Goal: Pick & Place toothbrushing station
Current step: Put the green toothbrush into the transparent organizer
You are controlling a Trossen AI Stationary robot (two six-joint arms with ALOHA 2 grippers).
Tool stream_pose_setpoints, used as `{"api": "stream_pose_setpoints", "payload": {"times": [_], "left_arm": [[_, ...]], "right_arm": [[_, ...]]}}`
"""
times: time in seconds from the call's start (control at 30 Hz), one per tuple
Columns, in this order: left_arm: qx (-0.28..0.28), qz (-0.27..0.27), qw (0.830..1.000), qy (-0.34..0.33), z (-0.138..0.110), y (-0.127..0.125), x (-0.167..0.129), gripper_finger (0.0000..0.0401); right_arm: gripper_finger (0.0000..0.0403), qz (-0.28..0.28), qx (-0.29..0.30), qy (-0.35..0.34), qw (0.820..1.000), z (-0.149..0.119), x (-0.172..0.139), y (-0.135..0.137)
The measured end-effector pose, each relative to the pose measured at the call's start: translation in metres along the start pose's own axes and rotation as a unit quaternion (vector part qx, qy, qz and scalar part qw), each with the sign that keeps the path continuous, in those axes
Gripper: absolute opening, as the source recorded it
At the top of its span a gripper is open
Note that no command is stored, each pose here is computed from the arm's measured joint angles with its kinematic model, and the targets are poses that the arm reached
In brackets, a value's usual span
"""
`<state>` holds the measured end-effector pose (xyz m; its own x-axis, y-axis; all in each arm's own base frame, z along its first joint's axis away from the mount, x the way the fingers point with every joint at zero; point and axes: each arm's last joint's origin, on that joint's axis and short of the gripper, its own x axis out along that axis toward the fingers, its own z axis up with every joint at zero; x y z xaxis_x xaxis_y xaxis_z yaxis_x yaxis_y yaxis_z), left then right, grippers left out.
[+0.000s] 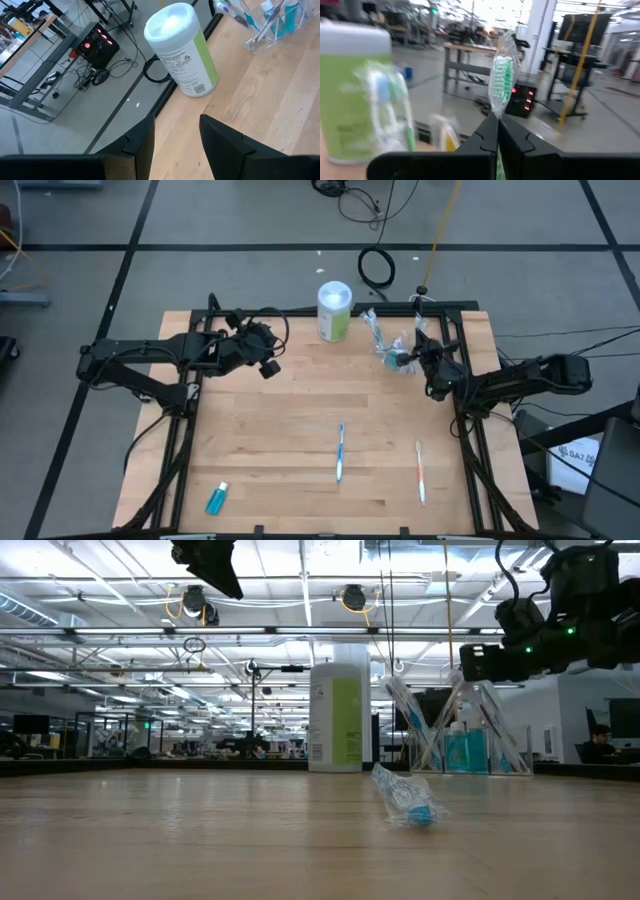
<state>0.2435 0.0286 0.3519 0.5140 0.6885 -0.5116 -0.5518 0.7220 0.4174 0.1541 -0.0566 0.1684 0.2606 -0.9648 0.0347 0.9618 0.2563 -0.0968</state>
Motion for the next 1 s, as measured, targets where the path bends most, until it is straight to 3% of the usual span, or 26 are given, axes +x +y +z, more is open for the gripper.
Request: {"api": "stream_pose_setpoints", "payload": {"times": [0.17, 0.63, 1.0], "left_arm": [[-0.001, 0.0, 1.0, 0.0, 0.0, 0.0, 0.0, 0.0161], [-0.001, -0.001, 1.0, 0.0, 0.0, 0.0, 0.0, 0.0161], [-0.001, -0.001, 1.0, 0.0, 0.0, 0.0, 0.0, 0.0161]], "right_arm": [[0.0001, -0.053, -0.028, 0.021, 0.998, -0.005, -0.008, 0.001], [0.0, -0.027, -0.028, 0.057, 0.998, -0.026, -0.021, 0.006], [0.002, -0.014, 0.018, 0.061, 0.998, -0.027, -0.021, 0.007]]}}
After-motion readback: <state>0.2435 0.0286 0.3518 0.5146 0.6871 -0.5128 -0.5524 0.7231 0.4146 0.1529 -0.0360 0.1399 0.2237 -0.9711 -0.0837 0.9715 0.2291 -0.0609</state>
